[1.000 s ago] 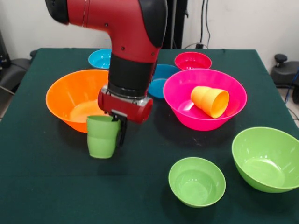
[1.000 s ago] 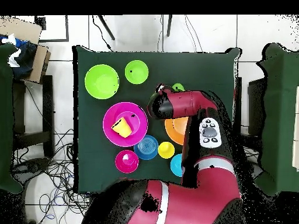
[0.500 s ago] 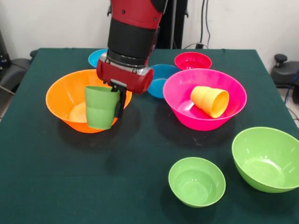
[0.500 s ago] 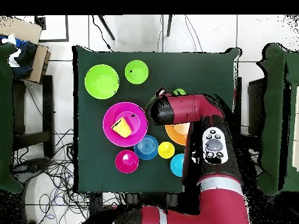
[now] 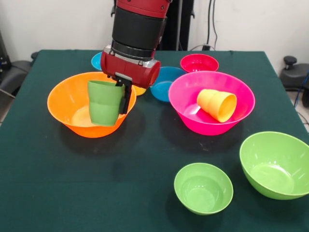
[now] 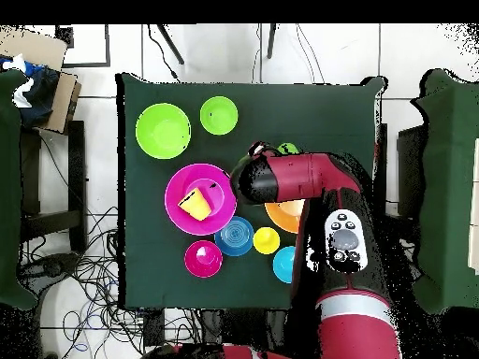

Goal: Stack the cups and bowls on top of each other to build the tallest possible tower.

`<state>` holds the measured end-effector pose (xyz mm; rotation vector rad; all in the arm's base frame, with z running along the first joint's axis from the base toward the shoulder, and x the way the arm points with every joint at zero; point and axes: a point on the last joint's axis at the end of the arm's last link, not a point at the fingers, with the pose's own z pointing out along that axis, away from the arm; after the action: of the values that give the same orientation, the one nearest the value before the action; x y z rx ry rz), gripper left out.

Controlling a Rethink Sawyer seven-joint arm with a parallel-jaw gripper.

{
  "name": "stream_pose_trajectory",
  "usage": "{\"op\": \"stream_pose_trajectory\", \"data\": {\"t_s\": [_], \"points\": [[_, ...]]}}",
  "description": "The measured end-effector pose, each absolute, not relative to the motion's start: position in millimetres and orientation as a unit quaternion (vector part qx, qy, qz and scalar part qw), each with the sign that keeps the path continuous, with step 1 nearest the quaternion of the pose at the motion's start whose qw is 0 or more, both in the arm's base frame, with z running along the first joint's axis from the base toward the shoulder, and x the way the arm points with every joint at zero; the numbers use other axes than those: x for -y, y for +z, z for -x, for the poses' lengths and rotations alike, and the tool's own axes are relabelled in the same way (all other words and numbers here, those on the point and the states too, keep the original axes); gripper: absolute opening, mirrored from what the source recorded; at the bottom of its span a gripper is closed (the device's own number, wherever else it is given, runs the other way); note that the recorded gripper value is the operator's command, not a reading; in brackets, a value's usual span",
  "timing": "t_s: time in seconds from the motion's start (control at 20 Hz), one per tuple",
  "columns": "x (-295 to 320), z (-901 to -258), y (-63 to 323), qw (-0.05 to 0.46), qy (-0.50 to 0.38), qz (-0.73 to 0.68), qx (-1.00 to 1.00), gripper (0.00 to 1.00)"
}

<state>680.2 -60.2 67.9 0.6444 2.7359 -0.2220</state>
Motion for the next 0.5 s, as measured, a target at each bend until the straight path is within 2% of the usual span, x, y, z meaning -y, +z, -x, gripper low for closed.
{"op": "stream_pose_trajectory", "data": {"t_s": [0.5], "points": [[62,-669,62,0.148,-0.073,-0.230,-0.959,0.00]]}}
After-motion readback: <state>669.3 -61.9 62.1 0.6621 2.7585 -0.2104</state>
